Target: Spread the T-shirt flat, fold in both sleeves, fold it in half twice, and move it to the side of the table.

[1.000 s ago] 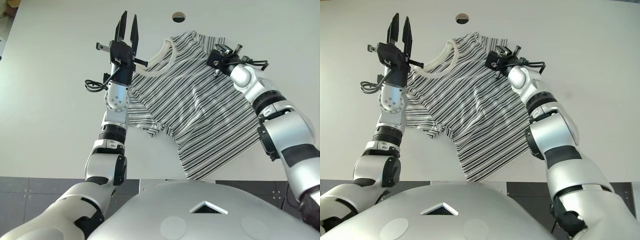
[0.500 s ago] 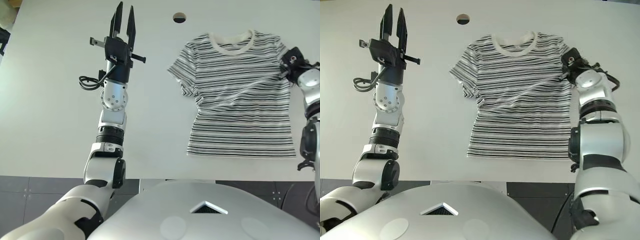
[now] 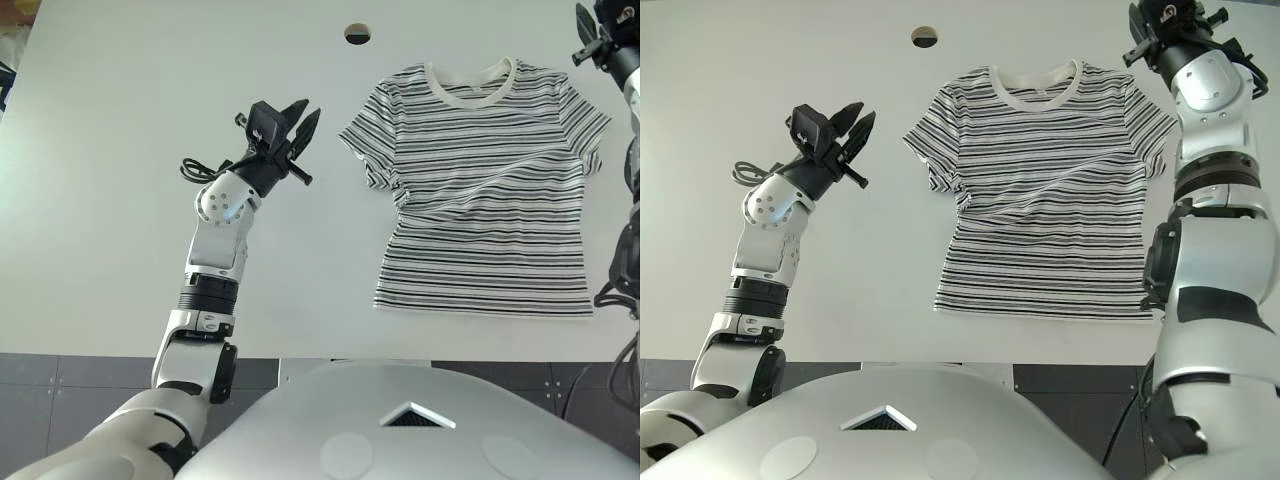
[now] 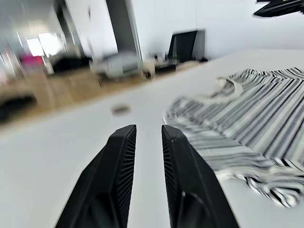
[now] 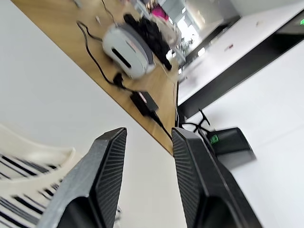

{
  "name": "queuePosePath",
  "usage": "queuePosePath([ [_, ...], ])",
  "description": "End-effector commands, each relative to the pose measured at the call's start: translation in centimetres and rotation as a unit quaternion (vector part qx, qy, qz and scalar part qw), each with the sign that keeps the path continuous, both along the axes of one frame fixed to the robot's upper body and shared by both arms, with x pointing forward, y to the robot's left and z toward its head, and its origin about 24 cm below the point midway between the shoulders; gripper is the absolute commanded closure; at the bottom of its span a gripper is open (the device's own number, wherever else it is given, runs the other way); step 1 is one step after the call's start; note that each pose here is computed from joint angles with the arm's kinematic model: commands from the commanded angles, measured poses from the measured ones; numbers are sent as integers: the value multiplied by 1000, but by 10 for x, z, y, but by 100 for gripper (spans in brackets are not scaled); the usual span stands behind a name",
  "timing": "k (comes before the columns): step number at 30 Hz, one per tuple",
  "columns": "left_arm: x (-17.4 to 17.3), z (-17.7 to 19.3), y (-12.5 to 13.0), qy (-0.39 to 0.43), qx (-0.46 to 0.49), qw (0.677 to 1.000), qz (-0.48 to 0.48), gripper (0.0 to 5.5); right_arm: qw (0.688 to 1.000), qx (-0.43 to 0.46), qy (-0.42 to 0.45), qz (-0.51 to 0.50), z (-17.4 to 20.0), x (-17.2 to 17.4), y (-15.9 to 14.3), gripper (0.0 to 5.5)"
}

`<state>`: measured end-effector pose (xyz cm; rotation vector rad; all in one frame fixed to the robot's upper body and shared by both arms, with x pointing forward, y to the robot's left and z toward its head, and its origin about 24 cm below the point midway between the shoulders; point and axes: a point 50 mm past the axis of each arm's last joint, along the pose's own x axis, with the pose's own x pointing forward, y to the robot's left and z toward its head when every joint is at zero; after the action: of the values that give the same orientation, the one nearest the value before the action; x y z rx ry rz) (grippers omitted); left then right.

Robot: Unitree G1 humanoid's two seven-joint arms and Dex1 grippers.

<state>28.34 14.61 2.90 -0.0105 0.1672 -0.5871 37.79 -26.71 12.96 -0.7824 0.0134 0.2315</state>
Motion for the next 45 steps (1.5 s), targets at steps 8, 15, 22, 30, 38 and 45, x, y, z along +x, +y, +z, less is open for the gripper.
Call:
queuePosePath([
  [8, 9, -30, -20, 264, -130, 955, 36, 351, 996, -4, -40, 83, 4, 2, 35, 374],
  [15, 11, -40, -33, 309, -145, 939, 37, 351, 995, -5, -34, 95, -4, 0, 42, 374],
  [22, 13, -52, -39, 333, -143, 931, 42, 351, 995, -4, -29, 100, -7, -1, 45, 374],
  [30, 14, -56, -40, 341, -145, 928, 42, 491, 994, 1, -27, 108, -7, -1, 48, 374],
  [38, 14, -56, -43, 336, -144, 930, 37, 538, 994, -2, -24, 109, -7, 0, 48, 374],
  [45, 15, -54, -42, 326, -149, 933, 36, 538, 994, -1, -21, 109, -9, 0, 49, 374],
])
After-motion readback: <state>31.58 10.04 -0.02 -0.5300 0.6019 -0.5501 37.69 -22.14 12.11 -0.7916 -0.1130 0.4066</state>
